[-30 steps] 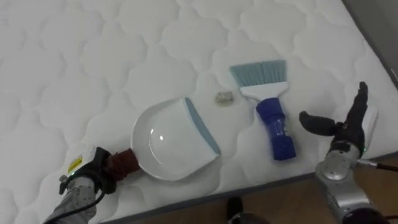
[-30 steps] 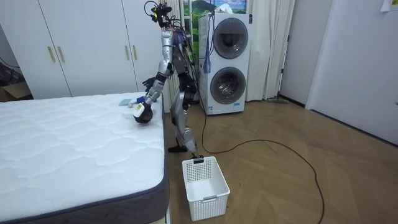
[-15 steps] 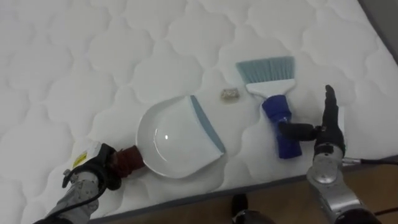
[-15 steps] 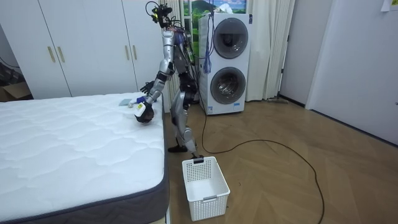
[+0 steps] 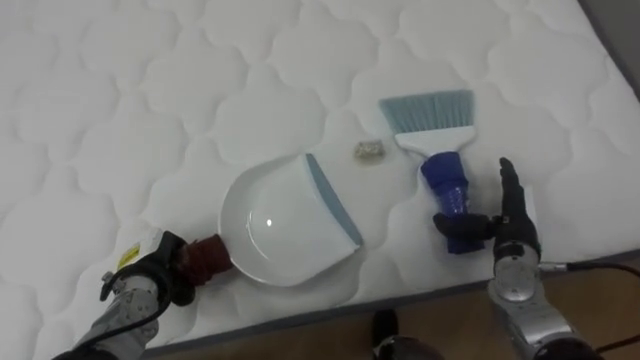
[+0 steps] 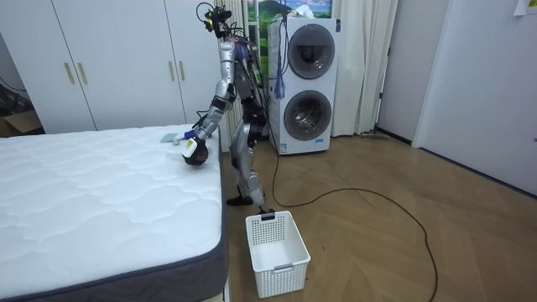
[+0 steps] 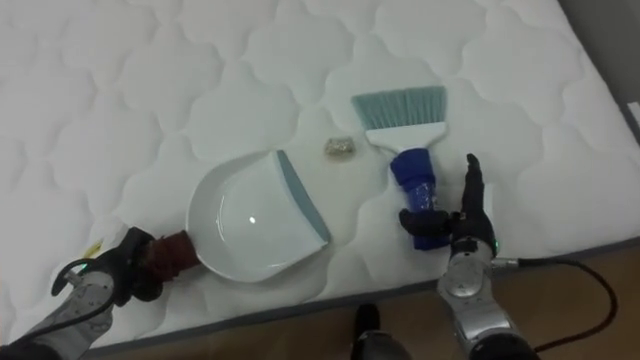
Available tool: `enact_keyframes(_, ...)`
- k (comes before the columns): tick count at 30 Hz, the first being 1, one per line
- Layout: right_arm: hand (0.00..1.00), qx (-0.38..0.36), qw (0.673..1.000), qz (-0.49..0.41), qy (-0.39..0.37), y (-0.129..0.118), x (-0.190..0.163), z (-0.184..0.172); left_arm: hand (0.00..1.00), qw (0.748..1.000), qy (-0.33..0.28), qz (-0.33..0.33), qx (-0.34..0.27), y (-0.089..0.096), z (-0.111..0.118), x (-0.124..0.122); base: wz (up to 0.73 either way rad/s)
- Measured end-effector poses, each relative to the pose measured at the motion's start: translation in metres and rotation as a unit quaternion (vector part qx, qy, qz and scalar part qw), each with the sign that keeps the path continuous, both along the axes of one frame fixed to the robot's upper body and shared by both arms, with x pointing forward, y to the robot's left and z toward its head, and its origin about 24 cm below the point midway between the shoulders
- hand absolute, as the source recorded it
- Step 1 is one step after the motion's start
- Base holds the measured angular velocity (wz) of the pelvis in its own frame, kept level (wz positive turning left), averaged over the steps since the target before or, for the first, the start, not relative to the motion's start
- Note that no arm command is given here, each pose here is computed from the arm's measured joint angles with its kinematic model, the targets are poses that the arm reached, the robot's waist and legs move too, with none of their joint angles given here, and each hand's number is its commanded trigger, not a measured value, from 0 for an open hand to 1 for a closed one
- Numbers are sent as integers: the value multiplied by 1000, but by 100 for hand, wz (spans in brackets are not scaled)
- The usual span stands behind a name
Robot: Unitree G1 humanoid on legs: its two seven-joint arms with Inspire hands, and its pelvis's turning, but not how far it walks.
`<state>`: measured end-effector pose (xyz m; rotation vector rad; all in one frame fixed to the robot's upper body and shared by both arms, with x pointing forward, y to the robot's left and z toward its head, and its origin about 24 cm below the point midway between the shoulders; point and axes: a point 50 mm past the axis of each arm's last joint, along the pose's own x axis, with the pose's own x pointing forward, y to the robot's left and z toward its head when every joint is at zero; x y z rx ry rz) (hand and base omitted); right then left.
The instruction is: Clean bed
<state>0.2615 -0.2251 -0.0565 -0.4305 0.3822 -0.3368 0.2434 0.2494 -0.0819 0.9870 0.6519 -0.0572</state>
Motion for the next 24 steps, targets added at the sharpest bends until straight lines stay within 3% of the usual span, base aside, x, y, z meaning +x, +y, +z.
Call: enact_keyframes(24,0,-14,999,2,46,-16,12,3,100,1000,10,-7,-3,-3,1,3,2)
